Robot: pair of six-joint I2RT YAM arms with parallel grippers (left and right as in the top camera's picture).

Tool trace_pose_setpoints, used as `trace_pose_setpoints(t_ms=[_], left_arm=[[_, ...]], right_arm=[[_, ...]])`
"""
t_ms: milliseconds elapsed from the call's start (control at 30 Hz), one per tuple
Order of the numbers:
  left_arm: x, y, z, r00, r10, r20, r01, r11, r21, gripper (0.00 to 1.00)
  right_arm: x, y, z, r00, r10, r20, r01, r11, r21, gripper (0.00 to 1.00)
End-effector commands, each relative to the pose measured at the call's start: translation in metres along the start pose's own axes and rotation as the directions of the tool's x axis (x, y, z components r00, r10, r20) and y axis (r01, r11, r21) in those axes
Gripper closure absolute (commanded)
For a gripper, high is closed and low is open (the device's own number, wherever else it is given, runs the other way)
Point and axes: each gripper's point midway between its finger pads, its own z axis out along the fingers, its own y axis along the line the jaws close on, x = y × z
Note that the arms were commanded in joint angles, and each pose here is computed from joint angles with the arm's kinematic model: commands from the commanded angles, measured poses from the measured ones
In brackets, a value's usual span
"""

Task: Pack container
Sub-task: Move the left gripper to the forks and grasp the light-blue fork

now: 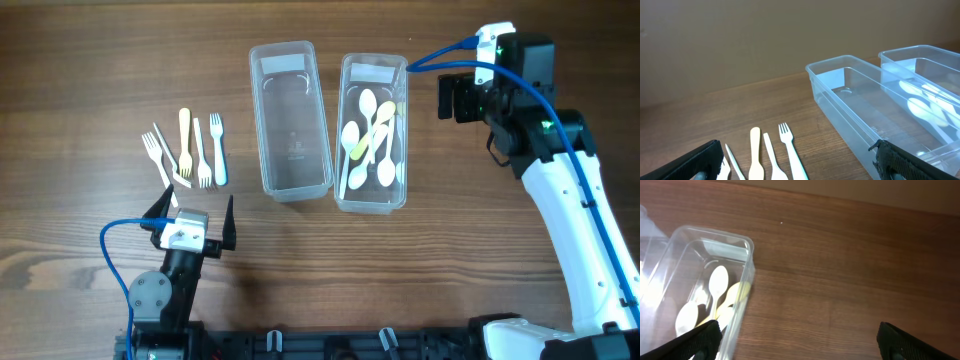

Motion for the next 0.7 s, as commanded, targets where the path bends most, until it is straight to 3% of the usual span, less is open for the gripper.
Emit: trace_pose_setpoints(t_ms=[0, 567, 667], left_arm=[[0.0023, 0.0022, 0.0, 1.0, 0.014, -0.003, -0.014, 1.0, -0.011, 0.0], [0.0021, 0.0014, 0.0, 1.0, 0.013, -0.002, -0.013, 1.0, -0.007, 0.0], [-0.0001, -0.0063, -0.0001, 0.999, -0.049, 0.007, 0.048, 0.998, 0.038, 0.0]], right_arm=[[-0.0008, -0.0075, 0.001, 1.0, -0.019, -0.005, 0.019, 0.999, 0.041, 0.0], [-0.0008, -0.0075, 0.0011, 1.0, -0.019, -0.005, 0.019, 0.999, 0.041, 0.0], [-0.0009, -0.0076, 0.001, 1.0, -0.018, -0.004, 0.019, 0.999, 0.041, 0.0]])
